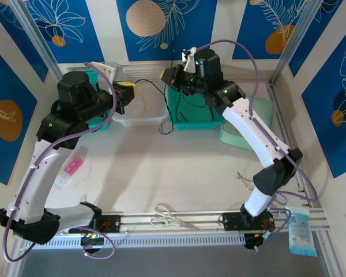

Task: Untangle the cables

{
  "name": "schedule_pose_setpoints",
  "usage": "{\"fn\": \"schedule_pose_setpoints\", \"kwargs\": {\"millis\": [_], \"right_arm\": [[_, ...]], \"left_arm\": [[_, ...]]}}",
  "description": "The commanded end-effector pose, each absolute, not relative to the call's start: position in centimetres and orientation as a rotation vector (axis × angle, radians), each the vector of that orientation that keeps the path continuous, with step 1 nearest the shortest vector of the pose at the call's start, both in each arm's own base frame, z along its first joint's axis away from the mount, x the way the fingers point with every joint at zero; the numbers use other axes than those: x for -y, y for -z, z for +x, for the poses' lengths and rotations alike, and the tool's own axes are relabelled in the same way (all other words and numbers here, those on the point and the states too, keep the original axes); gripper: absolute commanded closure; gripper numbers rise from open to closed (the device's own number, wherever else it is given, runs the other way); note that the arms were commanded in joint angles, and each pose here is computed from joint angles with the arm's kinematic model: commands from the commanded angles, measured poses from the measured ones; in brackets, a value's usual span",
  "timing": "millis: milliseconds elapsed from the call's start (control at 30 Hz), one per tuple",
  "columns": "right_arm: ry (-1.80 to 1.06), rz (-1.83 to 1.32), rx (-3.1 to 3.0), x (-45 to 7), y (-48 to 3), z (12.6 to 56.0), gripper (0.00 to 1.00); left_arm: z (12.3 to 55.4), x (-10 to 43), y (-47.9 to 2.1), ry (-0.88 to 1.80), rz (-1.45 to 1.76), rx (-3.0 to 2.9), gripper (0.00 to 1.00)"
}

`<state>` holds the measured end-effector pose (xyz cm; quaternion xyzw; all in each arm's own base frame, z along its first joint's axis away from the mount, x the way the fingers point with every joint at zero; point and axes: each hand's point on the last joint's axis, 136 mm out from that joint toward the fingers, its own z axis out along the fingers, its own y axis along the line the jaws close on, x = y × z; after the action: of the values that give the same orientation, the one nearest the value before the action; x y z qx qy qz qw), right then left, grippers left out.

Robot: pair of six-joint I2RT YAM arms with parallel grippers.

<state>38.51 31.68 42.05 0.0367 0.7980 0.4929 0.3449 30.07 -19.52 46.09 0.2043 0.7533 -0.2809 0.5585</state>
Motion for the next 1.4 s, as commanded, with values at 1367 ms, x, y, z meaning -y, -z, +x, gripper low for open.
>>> {"fn": "schedule_pose_setpoints", "kwargs": {"millis": [1367], "right_arm": [[-0.508, 0.363, -1.474, -2.9, -54.9, 31.0, 1.0]], "left_arm": [[30.6, 15.3, -48.6, 0.408, 0.36, -1.801, 1.0]]}}
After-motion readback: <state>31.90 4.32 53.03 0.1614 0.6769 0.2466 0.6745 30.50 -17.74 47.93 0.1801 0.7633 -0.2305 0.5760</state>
